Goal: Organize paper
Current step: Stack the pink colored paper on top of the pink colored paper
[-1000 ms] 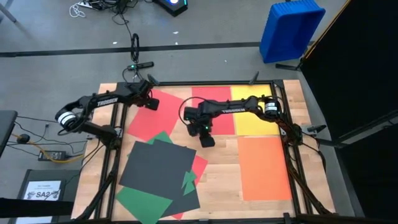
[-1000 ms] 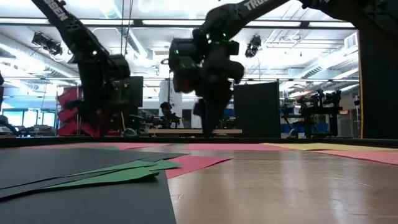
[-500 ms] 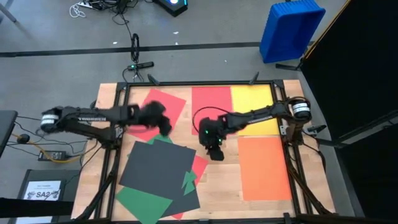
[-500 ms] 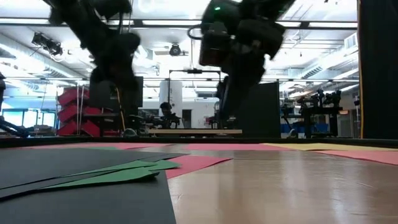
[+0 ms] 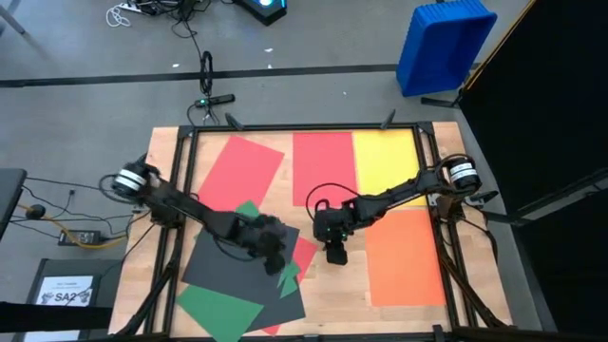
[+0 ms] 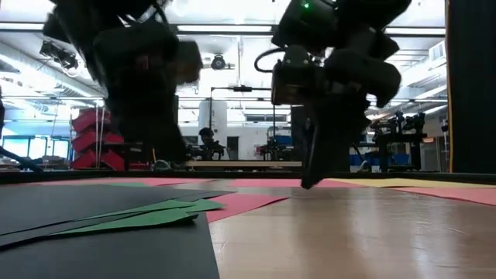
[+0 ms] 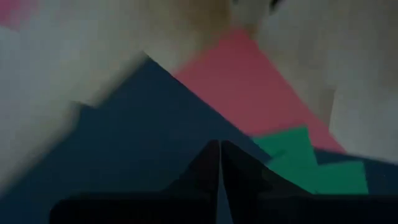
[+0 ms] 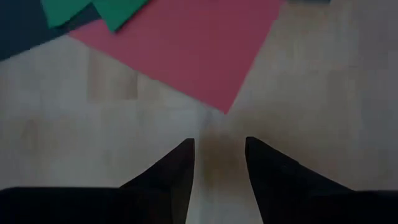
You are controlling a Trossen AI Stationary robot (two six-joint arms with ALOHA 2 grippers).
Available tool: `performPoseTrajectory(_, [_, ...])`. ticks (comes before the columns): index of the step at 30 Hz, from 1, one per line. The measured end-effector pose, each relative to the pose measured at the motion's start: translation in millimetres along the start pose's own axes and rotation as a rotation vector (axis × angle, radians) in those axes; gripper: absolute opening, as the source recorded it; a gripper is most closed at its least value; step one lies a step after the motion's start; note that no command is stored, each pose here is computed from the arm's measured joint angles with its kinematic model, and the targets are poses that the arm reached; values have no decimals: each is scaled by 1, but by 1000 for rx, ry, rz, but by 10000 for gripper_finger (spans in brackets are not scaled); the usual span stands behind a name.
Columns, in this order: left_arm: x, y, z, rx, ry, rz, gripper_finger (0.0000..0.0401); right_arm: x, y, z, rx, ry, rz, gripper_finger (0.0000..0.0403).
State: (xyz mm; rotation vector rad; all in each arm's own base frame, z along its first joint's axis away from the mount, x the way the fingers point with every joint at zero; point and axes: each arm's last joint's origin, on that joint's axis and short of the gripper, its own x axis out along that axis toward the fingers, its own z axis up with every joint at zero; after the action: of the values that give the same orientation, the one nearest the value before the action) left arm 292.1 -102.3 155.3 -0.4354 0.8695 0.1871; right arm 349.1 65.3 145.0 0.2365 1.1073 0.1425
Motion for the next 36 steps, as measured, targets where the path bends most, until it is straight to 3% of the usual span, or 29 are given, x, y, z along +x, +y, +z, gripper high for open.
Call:
performPoseTrajectory(5, [26, -26, 4, 65, 104, 9, 0, 9, -2, -12, 117, -32, 43, 122])
performPoseTrajectory(11, [43, -37, 8, 115, 191, 87, 0, 14, -6, -21, 206, -86, 75, 125])
performPoseTrajectory(28, [48, -34, 12, 134, 169, 108, 0, 17, -6, -18, 225, -141, 104, 121])
performPoseTrajectory(36, [49, -32, 14, 127, 160, 114, 0, 16, -3, -12, 206, -191, 179, 121])
